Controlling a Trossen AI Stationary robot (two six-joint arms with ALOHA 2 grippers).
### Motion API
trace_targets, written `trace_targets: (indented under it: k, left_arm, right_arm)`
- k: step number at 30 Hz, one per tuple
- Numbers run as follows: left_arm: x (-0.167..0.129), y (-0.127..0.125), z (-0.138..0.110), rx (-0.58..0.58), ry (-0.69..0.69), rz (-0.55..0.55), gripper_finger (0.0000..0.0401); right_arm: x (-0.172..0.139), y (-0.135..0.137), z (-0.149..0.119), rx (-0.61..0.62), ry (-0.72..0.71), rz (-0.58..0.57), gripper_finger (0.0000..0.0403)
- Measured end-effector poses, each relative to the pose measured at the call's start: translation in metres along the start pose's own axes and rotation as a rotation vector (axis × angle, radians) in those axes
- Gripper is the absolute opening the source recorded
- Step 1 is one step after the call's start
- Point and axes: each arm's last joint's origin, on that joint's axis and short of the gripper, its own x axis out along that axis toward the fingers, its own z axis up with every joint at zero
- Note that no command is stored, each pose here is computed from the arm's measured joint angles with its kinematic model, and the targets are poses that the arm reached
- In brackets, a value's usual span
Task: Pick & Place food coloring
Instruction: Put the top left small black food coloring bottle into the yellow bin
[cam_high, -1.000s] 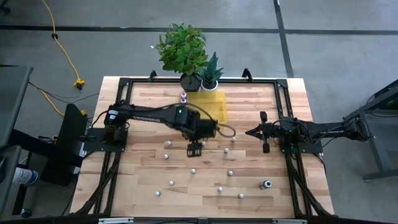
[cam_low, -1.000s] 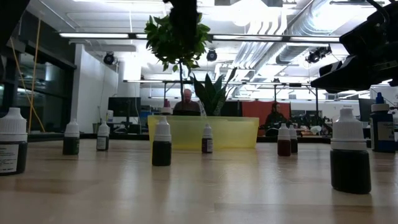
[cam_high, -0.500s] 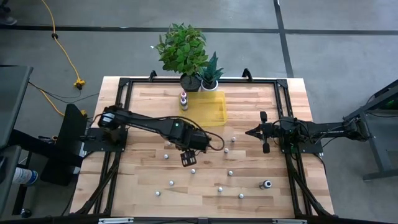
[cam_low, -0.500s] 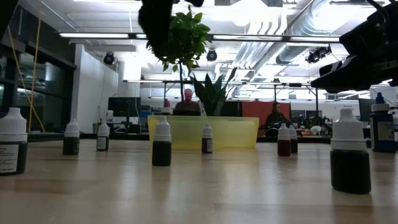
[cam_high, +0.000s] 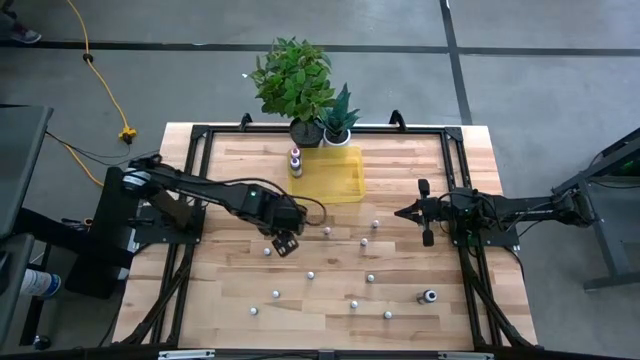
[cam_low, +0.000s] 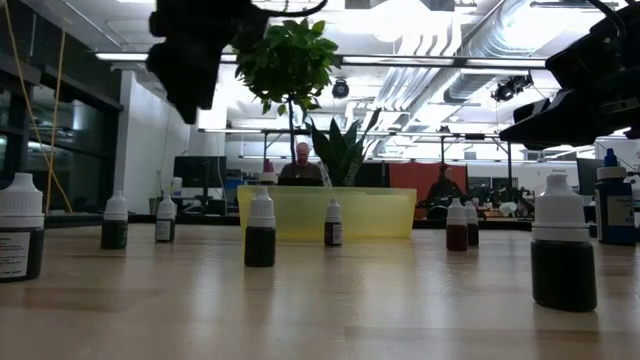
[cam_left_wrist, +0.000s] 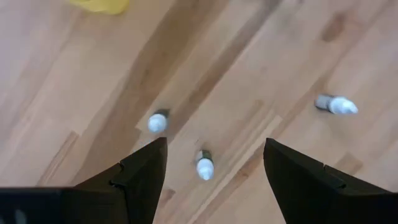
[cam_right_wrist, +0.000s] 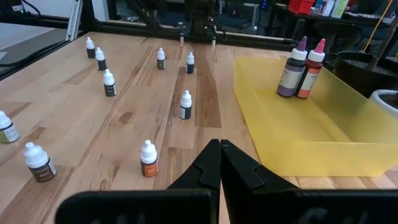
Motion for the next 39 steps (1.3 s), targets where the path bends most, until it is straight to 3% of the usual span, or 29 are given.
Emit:
trace_targets:
  k: [7,13,20,29,39]
  left_arm:
    - [0.011,0.028,-0.013,-0.163,-0.01,0.036,0.0257]
    - [0.028,0.04,-0.022,-0.239,0.021,0.071,0.0257]
    - [0.05,0.036,-0.018,-0.214,0.022,-0.055,0.0257]
    - [0.075,0.035,-0.019,-0.164,0.071,0.039,0.0257]
    - [0.08,0.038,-0.015,-0.149,0.044,0.089,0.0257]
  right_arm:
    - [0.0,0.0,0.0,0.0,-0.001,0.0,0.0]
    - [0.0,0.0,0.0,0.0,-0.001,0.0,0.0]
    - [0.0,0.0,0.0,0.0,-0.001,0.0,0.0]
    - [0.0,0.0,0.0,0.0,0.0,0.001,0.0]
    - [0.0,0.0,-0.001,0.0,0.007,0.002,0.0]
